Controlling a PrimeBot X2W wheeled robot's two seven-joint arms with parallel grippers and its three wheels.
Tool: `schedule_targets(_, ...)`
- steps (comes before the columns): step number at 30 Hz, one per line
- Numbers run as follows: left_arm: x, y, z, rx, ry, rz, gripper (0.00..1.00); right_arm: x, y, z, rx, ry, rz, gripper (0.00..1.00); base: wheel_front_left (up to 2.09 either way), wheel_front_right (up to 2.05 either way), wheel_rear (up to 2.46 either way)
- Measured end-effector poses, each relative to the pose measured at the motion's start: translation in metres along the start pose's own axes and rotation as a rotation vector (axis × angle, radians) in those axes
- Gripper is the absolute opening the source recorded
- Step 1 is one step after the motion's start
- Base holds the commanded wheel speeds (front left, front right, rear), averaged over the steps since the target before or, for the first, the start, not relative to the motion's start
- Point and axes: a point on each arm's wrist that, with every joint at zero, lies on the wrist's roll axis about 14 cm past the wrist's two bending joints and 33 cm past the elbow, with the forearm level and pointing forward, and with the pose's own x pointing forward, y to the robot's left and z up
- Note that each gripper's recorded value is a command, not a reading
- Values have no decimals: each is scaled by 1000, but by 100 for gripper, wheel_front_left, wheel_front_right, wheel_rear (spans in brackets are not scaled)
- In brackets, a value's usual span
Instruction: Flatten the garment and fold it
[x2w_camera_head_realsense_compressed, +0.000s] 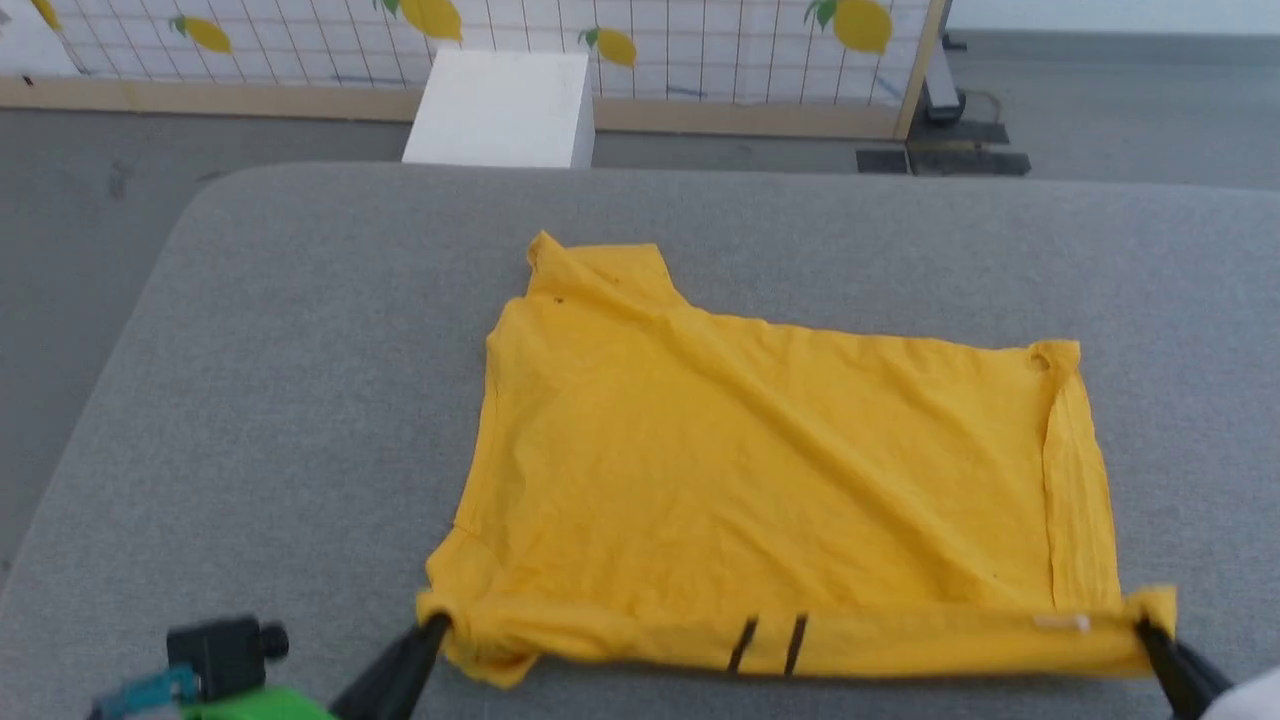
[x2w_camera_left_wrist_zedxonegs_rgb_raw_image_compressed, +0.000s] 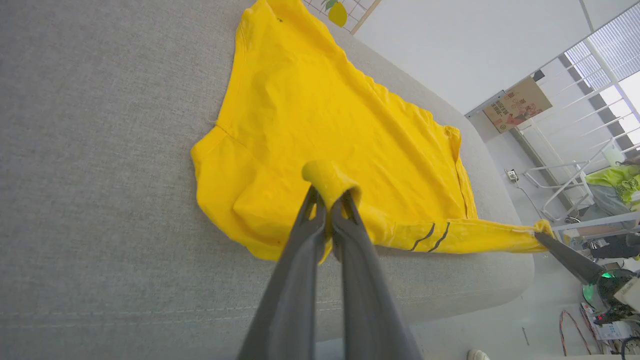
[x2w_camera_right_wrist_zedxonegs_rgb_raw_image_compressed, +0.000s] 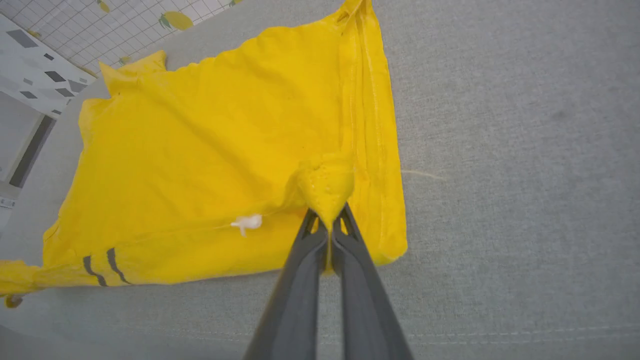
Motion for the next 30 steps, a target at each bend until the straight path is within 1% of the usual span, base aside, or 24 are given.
schedule_targets(3,21,-5,19,61,-15,-39,0,18,9,19,-41,-37,21,0,0,0,0)
schedule_targets(7,52,1,39,130,-8,-58,0,46,18,37,-88,-53,45,0,0,0,0)
schedule_targets(11,85,9,53,152,-17,-65,0,73,19,47,-124,-44,50,0,0,0,0)
schedule_targets(15,114,28,58,152,8,-43,0,97,15,49,-148,-18,41,0,0,0,0)
schedule_targets(21,142,58,35,115,96,12,0,125,5,28,-165,81,19,0,0,0,0)
schedule_targets(25,150,76,3,77,190,50,0,136,-3,8,-162,154,1,0,0,0,0)
schedule_targets(27,151,83,-12,67,237,65,0,141,-6,3,-161,172,-6,0,0,0,0)
schedule_targets(30,157,90,-19,68,260,68,0,148,-9,3,-164,176,-10,0,0,0,0)
